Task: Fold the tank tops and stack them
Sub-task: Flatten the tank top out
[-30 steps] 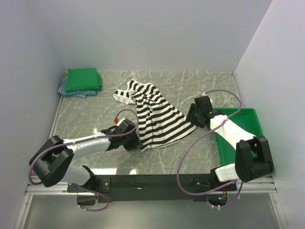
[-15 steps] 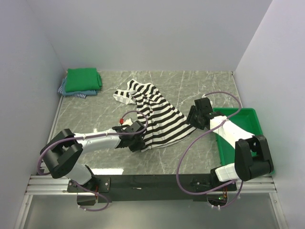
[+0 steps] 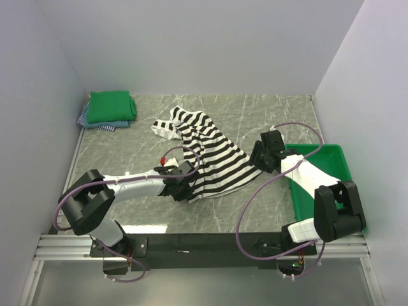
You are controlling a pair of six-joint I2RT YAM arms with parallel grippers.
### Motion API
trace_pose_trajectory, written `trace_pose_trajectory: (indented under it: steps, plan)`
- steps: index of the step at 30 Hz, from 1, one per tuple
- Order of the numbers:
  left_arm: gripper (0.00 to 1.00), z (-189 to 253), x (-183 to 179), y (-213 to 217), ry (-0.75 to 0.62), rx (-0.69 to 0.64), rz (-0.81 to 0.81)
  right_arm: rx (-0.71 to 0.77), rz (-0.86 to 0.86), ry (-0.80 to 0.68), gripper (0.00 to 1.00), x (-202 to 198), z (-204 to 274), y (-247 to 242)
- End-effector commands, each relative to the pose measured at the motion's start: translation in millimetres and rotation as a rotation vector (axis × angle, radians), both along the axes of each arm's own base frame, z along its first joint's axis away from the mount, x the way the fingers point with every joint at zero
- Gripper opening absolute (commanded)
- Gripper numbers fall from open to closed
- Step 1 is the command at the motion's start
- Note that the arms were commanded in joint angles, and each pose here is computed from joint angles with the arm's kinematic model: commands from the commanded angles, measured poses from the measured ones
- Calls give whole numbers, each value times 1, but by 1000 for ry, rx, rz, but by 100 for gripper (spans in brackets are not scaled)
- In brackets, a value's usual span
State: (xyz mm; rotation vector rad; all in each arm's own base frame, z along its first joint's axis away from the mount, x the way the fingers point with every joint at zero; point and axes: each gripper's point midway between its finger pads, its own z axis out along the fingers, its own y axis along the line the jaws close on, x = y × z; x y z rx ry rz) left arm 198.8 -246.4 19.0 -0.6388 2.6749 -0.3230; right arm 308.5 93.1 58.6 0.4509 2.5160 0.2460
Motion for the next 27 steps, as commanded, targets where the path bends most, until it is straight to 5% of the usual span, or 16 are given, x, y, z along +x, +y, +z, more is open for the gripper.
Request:
trace_pose_trajectory:
  steps: [1,14,27]
  plan:
    - [23,-5,0,2,-2,42,-23,8,-4,-42,61,6,7,-1]
    - [34,-8,-4,1,9,62,-77,19,1,-46,61,5,7,0]
    - [11,-24,3,23,23,291,-150,51,6,-54,61,8,10,5]
